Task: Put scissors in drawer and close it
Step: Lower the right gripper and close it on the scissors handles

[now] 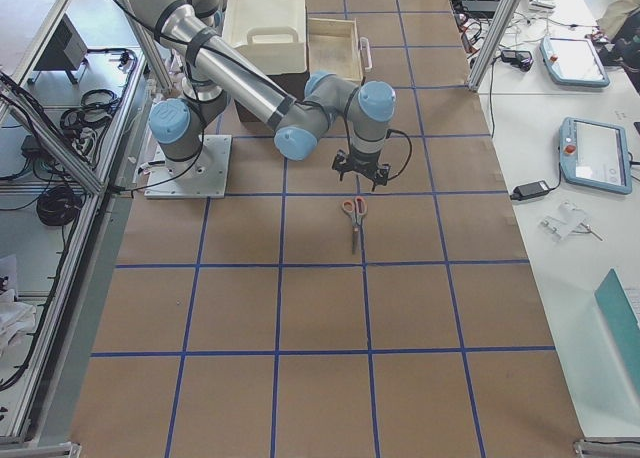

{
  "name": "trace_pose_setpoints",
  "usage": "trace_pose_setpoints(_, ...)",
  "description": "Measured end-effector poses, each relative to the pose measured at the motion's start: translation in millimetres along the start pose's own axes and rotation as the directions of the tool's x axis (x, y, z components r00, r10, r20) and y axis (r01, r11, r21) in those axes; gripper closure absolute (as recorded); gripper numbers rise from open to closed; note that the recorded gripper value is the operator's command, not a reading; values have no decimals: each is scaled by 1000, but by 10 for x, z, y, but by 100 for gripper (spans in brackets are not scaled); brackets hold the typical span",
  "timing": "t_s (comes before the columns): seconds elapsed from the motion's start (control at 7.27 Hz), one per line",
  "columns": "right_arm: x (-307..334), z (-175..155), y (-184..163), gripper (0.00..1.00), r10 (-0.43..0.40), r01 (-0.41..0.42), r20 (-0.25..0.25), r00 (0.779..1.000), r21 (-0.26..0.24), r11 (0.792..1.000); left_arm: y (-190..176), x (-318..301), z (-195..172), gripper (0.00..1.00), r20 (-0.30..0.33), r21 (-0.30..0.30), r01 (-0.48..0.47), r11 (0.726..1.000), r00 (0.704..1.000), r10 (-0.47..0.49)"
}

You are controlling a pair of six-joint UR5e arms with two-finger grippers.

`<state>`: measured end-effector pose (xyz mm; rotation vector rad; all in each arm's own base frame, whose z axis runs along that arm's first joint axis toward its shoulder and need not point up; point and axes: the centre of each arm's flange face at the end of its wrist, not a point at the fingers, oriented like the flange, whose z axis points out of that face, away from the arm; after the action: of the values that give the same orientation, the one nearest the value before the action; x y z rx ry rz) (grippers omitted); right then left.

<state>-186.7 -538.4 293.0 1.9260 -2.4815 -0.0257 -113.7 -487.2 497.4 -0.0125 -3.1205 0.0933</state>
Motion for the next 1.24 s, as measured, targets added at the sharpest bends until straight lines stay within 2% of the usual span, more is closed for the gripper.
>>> trace_pose_setpoints(0.14, 46, 213, 146, 0, -114, 114, -17, 993, 5, 993, -2, 0, 2, 0, 0, 0, 0, 1000, 1000, 0)
trace_pose_setpoints(0.28, 90, 394, 266, 0, -169, 170, -29, 985, 18, 985, -4, 0, 3, 0, 0, 0, 0, 1000, 1000, 0)
trace_pose_setpoints(0.55, 124, 702, 380, 1, -202, 204, -36, 979, 79, 976, -6, -2, 3, 0, 0, 1, 1, 1000, 1000, -1)
trace_pose_setpoints(0.69, 114, 844, 394, 3, -227, 230, -41, 973, 90, 969, -7, -3, 2, 0, 1, 2, 2, 1000, 1000, -2)
trace_pose_setpoints(0.96, 34, 1070, 402, 6, -266, 271, -66, 962, 77, 960, -7, -4, -1, 0, 2, 3, 2, 1000, 1000, -2)
trace_pose_setpoints(1.24, -15, 1194, 391, 18, -278, 283, -69, 958, 71, 957, -6, -6, -3, 0, 2, 4, 2, 1000, 1000, -2)
